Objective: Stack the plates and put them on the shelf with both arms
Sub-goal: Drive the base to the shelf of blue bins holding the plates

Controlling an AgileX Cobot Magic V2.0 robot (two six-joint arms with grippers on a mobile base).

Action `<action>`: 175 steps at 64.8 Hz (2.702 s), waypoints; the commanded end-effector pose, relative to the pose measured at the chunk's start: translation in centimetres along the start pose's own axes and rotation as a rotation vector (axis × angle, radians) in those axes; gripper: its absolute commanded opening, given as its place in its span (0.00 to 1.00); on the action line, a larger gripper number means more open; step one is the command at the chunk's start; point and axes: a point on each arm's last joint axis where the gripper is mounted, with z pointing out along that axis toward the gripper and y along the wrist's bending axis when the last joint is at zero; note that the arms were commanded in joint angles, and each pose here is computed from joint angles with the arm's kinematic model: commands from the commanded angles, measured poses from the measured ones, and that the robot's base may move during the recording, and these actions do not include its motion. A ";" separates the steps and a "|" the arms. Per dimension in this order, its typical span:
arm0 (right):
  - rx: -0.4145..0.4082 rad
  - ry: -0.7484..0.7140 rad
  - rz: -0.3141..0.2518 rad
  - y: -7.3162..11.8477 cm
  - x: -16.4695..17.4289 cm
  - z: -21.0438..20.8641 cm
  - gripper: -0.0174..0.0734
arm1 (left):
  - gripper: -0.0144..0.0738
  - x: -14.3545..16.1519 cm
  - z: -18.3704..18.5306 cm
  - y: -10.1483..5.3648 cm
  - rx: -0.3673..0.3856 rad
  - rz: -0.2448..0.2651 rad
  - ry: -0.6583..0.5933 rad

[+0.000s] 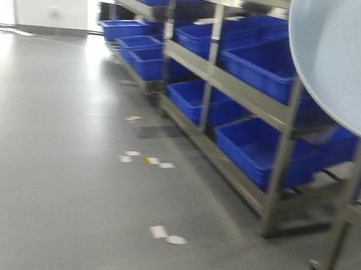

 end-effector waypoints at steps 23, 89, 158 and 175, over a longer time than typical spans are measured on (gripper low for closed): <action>0.006 -0.132 0.005 0.0 -2.0 -0.2 0.25 | 0.26 -1.8 -0.3 0.1 -0.009 -0.011 -0.112; 0.006 -0.132 0.005 0.0 -2.0 -0.2 0.25 | 0.26 -1.8 -0.3 0.1 -0.009 -0.011 -0.112; 0.006 -0.132 0.005 0.0 -2.0 -0.2 0.25 | 0.26 -1.8 -0.3 0.1 -0.009 -0.011 -0.112; 0.006 -0.132 0.005 0.0 -2.0 -0.2 0.25 | 0.26 -1.8 -0.3 0.1 -0.009 -0.011 -0.112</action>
